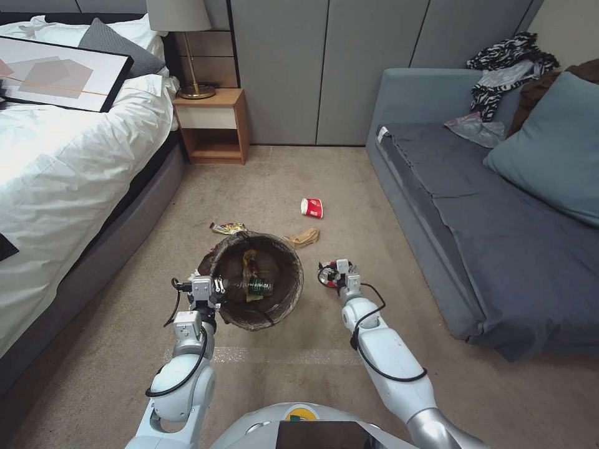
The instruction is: Pick up the trash bin, then pick up the garbage from the floor and place it into the trash bin.
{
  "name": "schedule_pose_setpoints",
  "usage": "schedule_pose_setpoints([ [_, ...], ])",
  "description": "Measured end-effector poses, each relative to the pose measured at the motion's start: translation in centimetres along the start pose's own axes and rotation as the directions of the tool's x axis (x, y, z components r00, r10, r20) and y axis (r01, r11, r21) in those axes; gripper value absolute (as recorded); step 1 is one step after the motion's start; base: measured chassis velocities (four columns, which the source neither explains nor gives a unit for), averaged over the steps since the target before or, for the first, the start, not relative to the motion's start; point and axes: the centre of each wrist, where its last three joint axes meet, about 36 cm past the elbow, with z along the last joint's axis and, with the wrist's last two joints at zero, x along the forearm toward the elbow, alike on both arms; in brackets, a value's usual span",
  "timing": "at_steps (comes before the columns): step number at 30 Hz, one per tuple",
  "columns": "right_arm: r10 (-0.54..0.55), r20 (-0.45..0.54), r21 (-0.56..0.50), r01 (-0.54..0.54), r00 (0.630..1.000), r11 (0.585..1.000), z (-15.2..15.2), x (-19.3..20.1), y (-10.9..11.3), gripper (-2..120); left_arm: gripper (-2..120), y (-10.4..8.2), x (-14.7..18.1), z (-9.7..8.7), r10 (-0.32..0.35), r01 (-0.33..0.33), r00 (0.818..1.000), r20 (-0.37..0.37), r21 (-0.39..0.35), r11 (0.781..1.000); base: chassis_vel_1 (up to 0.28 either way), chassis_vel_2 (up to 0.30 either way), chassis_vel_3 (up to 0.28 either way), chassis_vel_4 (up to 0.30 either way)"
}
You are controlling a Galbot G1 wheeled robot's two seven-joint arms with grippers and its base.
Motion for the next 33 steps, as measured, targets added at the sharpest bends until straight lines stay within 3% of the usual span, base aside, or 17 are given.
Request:
schedule_pose_setpoints([
  [11,0.014,-0.172,0.043,-0.007,0.985,0.999,5.5,-4.6,-1.1,100,3,-0.3,0.0,0.4,0.003,-0.003,1.0,-0.012,-0.004,1.0,0.0,0.0,0.0,0.0],
  [20,0.02,-0.198,0.067,-0.007,0.98,0.998,6.8,-6.7,-1.5,96,3,-0.3,0.1,0.6,0.003,-0.004,1.0,-0.017,-0.004,1.0,0.0,0.0,0.0,0.0],
  [33,0.035,-0.214,0.076,-0.019,0.976,0.997,9.0,-7.9,-1.5,46,3,-0.4,0.2,0.8,0.0,0.0,1.0,-0.018,-0.007,1.0,0.0,0.0,0.0,0.0],
])
